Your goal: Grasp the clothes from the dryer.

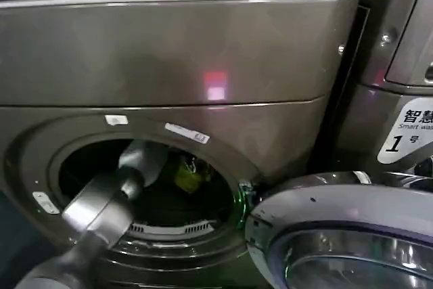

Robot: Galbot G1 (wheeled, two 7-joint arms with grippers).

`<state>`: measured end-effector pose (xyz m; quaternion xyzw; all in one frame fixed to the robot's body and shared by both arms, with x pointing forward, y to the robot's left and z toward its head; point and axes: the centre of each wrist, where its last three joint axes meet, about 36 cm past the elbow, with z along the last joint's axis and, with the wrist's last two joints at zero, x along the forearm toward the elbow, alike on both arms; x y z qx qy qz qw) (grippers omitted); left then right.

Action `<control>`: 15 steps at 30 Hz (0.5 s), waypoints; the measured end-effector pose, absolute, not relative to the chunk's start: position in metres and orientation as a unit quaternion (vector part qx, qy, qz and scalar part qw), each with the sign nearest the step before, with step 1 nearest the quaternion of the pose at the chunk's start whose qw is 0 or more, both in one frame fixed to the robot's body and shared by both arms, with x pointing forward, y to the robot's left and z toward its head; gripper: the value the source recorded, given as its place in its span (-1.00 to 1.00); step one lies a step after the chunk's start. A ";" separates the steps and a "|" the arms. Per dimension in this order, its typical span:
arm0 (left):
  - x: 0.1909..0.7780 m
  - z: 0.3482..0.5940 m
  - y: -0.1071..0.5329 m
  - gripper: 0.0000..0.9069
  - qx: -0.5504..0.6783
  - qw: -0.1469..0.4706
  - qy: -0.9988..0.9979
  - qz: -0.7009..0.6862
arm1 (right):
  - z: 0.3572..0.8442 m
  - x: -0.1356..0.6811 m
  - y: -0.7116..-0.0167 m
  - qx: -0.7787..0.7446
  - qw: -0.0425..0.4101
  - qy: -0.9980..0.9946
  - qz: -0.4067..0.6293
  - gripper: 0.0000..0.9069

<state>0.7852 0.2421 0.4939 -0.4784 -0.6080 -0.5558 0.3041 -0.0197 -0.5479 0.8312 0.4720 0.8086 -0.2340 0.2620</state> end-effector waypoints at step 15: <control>0.786 0.494 0.246 -1.00 -0.482 0.331 -0.570 -0.577 | 0.830 -0.017 -0.549 0.475 0.260 0.807 -0.235 1.00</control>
